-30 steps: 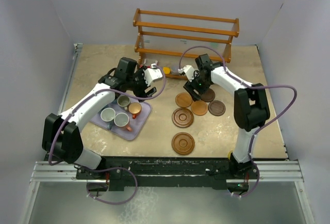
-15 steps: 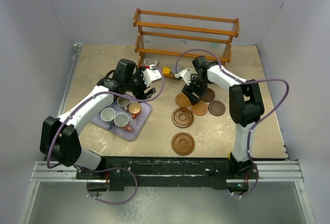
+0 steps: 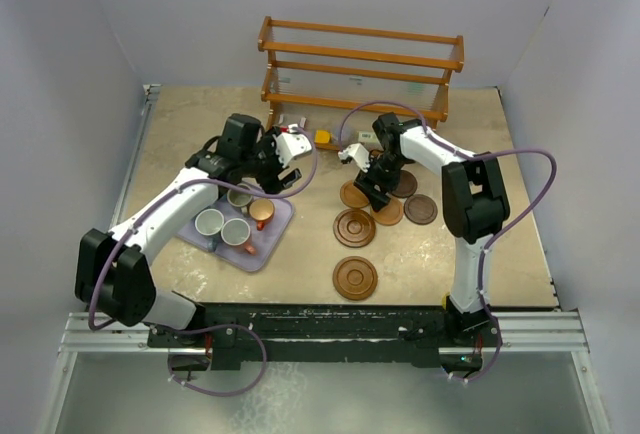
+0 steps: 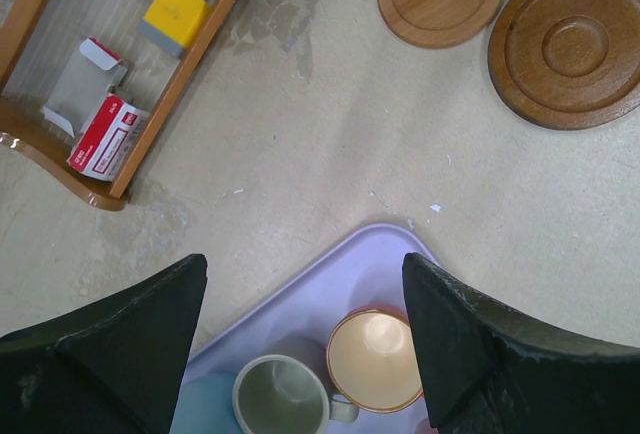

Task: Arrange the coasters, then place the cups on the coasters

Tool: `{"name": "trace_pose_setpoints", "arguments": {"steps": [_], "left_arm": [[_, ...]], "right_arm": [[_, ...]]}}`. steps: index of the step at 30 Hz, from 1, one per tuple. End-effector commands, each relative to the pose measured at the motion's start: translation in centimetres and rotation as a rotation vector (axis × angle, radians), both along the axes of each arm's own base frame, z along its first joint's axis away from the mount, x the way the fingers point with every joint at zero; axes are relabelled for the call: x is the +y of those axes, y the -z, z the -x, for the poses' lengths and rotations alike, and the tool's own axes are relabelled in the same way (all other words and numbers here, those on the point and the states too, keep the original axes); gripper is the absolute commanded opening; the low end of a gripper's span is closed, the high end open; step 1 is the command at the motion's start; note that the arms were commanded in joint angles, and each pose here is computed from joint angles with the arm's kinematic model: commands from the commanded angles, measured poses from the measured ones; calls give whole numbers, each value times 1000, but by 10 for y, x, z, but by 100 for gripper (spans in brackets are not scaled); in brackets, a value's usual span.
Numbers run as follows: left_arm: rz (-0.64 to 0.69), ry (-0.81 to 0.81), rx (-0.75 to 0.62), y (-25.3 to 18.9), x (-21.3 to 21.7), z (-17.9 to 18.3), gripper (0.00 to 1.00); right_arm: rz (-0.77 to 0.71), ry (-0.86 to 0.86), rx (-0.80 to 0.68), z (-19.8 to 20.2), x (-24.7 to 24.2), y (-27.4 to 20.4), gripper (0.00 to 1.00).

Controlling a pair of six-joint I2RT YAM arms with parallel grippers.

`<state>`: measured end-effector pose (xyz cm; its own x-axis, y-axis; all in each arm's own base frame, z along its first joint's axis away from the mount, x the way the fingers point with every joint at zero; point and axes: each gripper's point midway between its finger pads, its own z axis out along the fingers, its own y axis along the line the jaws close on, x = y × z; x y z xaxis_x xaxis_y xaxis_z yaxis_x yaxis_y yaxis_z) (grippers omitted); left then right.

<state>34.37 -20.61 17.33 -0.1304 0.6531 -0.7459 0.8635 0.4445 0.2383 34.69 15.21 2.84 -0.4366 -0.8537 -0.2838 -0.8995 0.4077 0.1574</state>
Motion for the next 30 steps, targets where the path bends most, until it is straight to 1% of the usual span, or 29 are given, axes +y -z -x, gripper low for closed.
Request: {"name": "trace_pose_setpoints", "arguments": {"steps": [1,7,14,20,25,30], "left_arm": [[46,-25,-67,-23,2,-4,76],[47,-34,-75,-25,6,-5,76],[50,-43,-82,-29,10,-5,76],[52,-49,-89,-30,13,-4,76],[52,-55,-100,-32,15,-5,76],[56,-60,-108,-35,17,-5,76]], "right_arm": [[-30,-74,68,21,2,-8,68],[5,-113,100,37,-9,-2,65],[58,-132,95,57,-29,-1,63],[69,-131,86,69,-36,-2,61],[67,-54,-18,47,-37,-16,62],[-23,69,-120,20,-36,-47,65]]}}
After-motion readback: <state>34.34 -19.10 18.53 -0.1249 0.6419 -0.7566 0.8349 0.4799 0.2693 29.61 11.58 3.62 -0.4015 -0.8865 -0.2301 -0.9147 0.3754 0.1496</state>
